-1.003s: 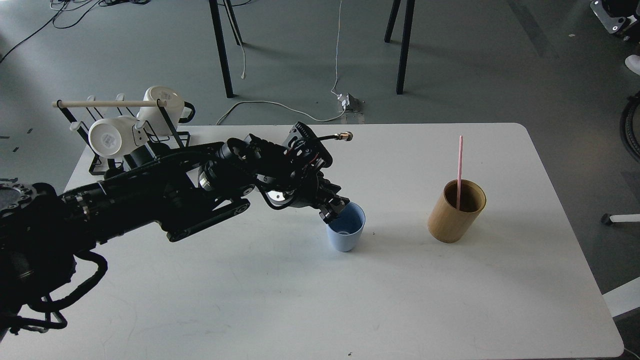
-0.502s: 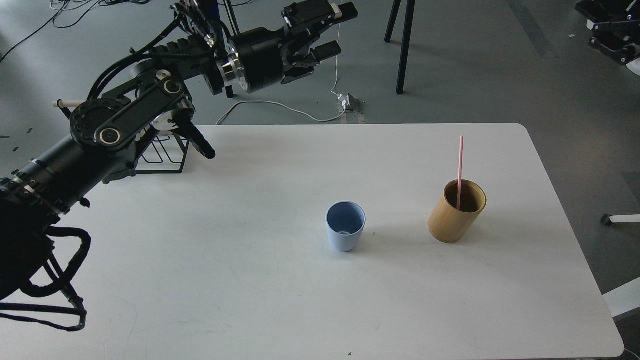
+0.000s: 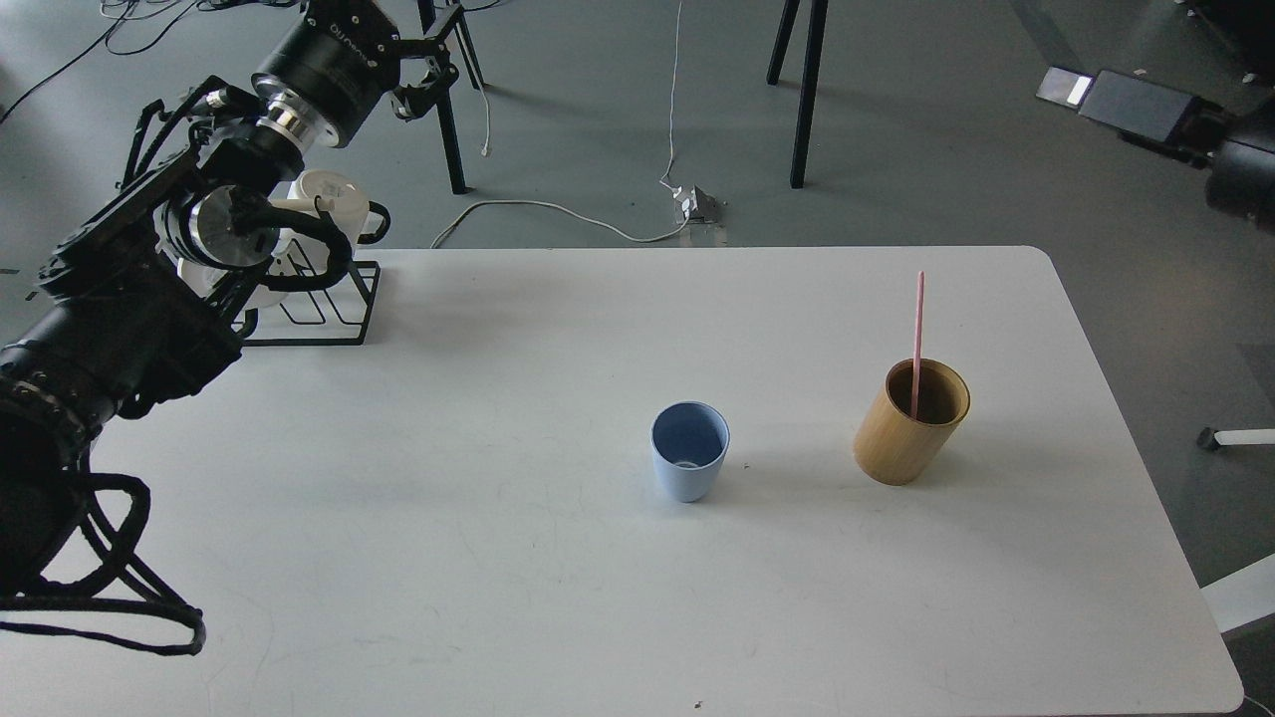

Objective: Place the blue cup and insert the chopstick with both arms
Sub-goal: 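Release the blue cup and raise the left arm back to rest, then grasp the red chopstick in the tan cup with the right gripper and lift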

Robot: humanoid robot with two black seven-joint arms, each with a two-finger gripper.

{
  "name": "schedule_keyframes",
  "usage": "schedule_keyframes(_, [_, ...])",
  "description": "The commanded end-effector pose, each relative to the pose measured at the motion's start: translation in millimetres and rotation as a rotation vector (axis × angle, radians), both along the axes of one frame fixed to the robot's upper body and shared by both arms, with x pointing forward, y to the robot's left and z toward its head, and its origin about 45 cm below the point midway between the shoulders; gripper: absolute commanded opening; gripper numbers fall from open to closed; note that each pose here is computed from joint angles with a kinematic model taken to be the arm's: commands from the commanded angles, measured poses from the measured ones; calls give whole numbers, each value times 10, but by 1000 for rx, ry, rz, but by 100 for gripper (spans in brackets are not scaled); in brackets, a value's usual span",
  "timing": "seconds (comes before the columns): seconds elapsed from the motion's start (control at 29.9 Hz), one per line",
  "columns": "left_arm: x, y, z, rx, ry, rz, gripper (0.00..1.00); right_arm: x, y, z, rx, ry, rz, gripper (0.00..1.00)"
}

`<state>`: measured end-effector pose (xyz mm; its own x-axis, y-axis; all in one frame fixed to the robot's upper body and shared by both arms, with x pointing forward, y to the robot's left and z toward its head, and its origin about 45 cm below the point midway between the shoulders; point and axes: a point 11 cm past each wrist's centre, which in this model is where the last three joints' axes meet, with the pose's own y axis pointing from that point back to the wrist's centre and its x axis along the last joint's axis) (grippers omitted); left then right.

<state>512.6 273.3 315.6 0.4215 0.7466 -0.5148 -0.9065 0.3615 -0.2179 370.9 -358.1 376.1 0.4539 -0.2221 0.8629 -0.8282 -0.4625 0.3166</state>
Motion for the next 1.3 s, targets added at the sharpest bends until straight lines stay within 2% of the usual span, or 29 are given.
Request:
schedule_keyframes(0.0, [-56, 247, -208, -128, 52, 77, 99, -32, 21, -369, -119, 32, 26, 99])
schedule_keyframes(0.1, [-74, 274, -259, -175, 60, 93, 99, -40, 74, -778, -171, 67, 44, 97])
schedule_keyframes(0.2, [-74, 229, -272, -184, 62, 87, 99, -65, 171, -1157, -215, 131, 78, 88])
schedule_keyframes(0.27, [-75, 208, -267, -186, 61, 82, 99, -38, 188, -1385, -278, 155, 93, 75])
schedule_keyframes(0.37, [-75, 207, -268, -185, 61, 81, 99, -4, 263, -1562, -311, 166, 112, 69])
schedule_keyframes(0.57, [-75, 242, -262, -180, 60, 87, 99, 68, 329, -1689, -312, 178, 103, 59])
schedule_keyframes(0.8, [-81, 216, -290, -173, 66, 81, 99, 129, 403, -1792, -302, 187, 101, 52])
schedule_keyframes(1.1, [-105, 275, -337, -166, 74, 90, 99, 127, 415, -1842, -344, 187, 127, 10])
schedule_keyframes(1.2, [-99, 270, -321, -166, 72, 89, 99, 119, 375, -1838, -356, 187, 124, 2])
schedule_keyframes(1.27, [-99, 272, -319, -168, 71, 90, 99, 96, 368, -1851, -356, 191, 125, 0])
